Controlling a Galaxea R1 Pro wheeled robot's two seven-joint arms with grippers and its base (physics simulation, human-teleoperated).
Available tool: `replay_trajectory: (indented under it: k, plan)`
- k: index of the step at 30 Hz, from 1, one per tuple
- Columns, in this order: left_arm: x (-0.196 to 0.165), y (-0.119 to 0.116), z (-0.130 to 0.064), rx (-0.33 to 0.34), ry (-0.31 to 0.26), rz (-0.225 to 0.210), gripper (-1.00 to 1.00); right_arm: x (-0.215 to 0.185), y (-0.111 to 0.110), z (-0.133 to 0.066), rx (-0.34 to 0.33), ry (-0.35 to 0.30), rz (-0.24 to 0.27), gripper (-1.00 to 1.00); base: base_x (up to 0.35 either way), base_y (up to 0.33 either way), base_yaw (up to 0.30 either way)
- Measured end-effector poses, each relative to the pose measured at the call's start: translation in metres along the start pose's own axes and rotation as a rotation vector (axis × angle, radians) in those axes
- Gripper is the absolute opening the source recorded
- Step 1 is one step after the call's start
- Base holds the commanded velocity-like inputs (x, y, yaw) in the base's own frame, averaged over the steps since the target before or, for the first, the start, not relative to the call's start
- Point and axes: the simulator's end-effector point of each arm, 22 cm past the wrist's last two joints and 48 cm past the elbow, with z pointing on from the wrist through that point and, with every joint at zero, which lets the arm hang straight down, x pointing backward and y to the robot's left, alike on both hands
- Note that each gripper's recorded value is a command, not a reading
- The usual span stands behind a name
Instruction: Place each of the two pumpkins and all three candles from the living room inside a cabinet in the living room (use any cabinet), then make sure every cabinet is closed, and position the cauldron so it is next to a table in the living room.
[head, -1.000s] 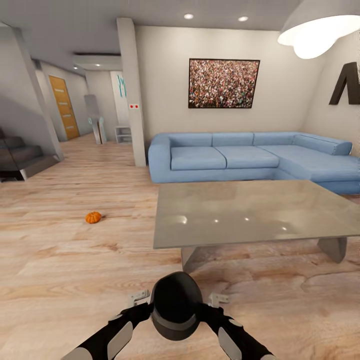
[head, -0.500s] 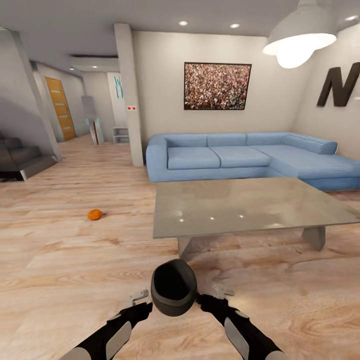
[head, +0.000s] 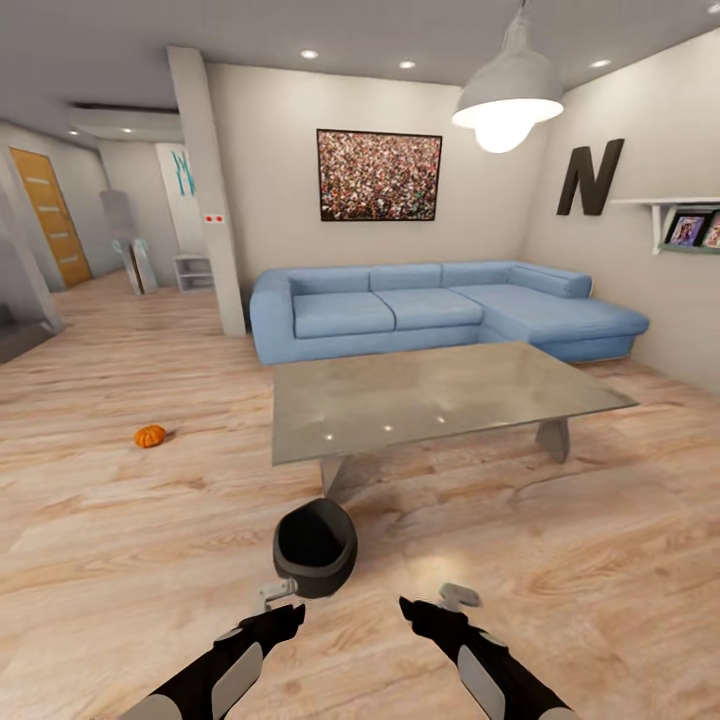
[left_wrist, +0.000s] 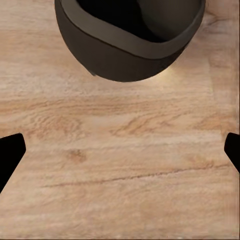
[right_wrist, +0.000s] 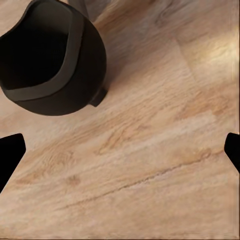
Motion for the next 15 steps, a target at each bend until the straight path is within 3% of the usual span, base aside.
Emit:
replay_trajectory:
  k: [6, 15]
  plan:
    - [-0.007, -0.003, -0.007, 0.0, 0.004, -0.001, 1.0, -0.007, 0.002, -0.006, 0.007, 0.003, -0.001, 1.0, -0.324, 0.0, -0.266]
    - [-0.018, -0.006, -0.018, -0.004, 0.012, -0.002, 1.0, 0.007, -0.012, -0.017, 0.047, 0.037, 0.007, 1.0, -0.324, 0.0, -0.254]
